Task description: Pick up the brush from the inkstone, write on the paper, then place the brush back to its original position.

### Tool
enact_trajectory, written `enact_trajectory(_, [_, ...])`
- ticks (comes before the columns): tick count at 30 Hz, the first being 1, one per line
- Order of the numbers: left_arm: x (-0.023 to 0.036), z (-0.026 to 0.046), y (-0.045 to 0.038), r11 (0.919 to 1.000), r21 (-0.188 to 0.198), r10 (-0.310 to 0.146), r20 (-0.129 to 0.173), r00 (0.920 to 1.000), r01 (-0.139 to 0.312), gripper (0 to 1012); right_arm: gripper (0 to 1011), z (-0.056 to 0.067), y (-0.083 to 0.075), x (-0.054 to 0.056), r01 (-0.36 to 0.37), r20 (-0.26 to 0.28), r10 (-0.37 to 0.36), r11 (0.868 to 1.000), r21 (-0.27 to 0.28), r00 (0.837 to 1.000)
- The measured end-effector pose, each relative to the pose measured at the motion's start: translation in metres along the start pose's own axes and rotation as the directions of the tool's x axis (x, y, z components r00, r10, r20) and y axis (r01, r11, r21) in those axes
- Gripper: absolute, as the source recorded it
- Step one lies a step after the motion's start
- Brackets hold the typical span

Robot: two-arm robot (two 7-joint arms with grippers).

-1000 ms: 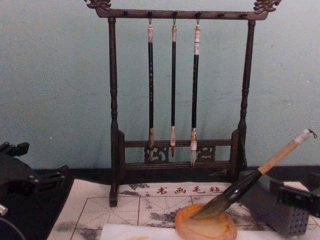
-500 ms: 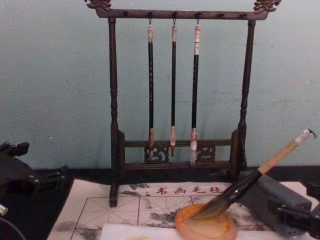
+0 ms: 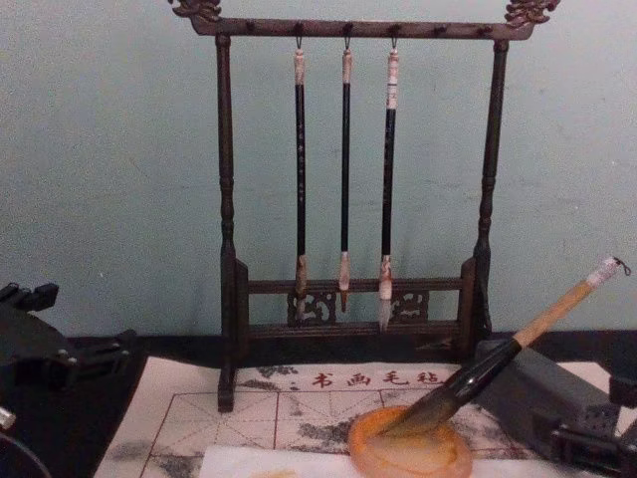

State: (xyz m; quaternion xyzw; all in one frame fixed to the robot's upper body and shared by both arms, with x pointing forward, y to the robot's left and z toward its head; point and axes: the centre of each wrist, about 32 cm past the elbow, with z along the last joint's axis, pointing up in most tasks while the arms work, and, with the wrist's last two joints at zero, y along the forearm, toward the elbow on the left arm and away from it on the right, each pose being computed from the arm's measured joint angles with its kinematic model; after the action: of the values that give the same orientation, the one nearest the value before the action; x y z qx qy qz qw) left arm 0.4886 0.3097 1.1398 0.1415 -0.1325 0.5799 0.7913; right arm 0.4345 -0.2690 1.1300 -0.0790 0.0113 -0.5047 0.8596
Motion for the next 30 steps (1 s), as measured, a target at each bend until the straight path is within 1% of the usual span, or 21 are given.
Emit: enact_trajectory(30, [0.0000, 0.0000, 0.0000, 1.0000, 0.000, 0.000, 0.000, 1.0000, 0.000, 1001, 1003, 0.0008, 0.0003, 0.0001, 0.001, -0.001, -0.001, 1.000, 0.004, 1.000])
